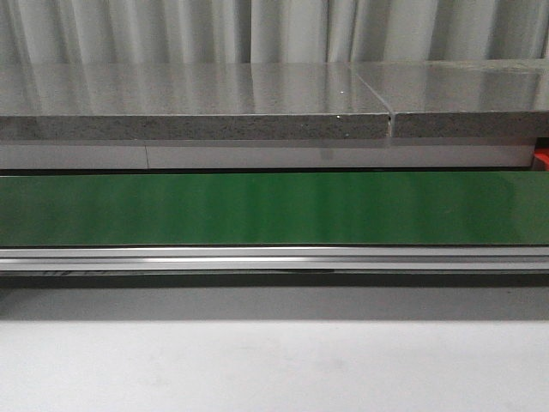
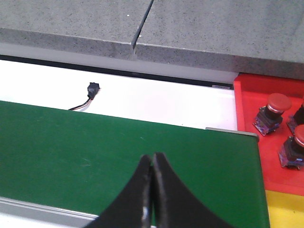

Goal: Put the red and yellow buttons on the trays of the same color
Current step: 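Move the left gripper down to a red push button, then grasp the red button and set it on the belt, open left gripper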

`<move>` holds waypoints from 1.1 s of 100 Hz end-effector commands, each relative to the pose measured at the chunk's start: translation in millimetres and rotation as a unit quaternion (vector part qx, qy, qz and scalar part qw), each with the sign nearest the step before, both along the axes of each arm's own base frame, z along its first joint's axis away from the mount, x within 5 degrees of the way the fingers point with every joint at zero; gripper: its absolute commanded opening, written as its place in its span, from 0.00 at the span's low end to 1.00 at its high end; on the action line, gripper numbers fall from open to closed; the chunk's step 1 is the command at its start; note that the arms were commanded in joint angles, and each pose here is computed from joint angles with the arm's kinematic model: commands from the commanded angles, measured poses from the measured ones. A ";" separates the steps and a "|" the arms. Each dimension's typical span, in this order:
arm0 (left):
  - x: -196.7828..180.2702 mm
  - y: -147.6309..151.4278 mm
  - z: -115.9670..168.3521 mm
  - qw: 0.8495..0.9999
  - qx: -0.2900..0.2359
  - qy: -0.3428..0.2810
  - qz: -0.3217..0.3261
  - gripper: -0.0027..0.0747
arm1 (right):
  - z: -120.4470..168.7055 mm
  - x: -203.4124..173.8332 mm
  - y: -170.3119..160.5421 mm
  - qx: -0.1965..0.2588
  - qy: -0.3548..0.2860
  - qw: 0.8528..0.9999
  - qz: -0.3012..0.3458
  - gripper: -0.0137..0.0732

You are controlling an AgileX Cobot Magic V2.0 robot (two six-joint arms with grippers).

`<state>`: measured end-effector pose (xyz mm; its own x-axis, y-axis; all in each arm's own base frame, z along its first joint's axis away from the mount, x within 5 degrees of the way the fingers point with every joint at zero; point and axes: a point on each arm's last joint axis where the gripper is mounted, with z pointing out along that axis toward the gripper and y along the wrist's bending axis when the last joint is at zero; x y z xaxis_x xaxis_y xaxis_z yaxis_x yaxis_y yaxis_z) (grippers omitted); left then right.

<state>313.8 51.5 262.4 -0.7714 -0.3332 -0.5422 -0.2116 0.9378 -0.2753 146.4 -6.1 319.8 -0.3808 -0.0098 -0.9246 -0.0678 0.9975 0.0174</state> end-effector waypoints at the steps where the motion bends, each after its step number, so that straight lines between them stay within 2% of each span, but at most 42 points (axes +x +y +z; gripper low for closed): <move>1: 0.2 -1.5 19.7 0.998 0.009 -0.055 0.008 0.01 | 15.9 0.9 -2.7 -0.004 -0.045 0.999 -0.017 0.02; 24: 3.4 -1.1 8.3 0.999 0.005 -0.035 0.006 0.01 | 15.9 0.9 -2.7 -0.004 -0.045 0.999 -0.017 0.02; 31: 3.8 -1.5 5.8 1.000 0.002 -0.028 0.004 0.06 | 15.8 0.9 -2.7 -0.004 -0.045 0.999 -0.016 0.02; 36: 3.4 -1.8 5.0 1.000 0.000 -0.024 0.002 0.13 | 15.8 0.9 -2.7 -0.004 -0.045 0.999 -0.016 0.02; 43: 3.3 -1.9 4.9 1.000 0.000 -0.023 0.002 0.27 | 15.8 0.9 -2.7 -0.004 -0.045 0.999 -0.016 0.02; 55: 3.4 -2.0 5.4 1.000 0.000 -0.023 0.002 0.61 | 15.9 0.9 -2.7 -0.004 -0.045 0.999 -0.017 0.02; 60: 3.8 -1.9 6.2 1.000 0.000 -0.024 0.002 0.72 | 15.9 0.9 -2.7 -0.004 -0.045 0.999 -0.017 0.02; 67: 4.7 -2.4 8.8 1.000 -0.001 -0.026 0.000 0.82 | 15.9 0.9 -2.7 -0.004 -0.045 0.999 -0.017 0.02; 88: 9.9 -5.7 28.2 0.999 -0.017 -0.046 -0.014 0.84 | 15.8 0.9 -2.7 -0.004 -0.045 0.999 -0.016 0.02; 110: 16.0 -7.3 63.3 0.995 -0.018 -0.089 -0.029 0.84 | 15.8 0.9 -2.7 -0.004 -0.045 0.999 -0.016 0.02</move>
<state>329.2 46.7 287.5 -0.7700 -0.3058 -0.5599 -0.1385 0.9368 -0.3212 146.4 -6.1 319.8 -0.3808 -0.0098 -0.9246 -0.0678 0.9975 0.0174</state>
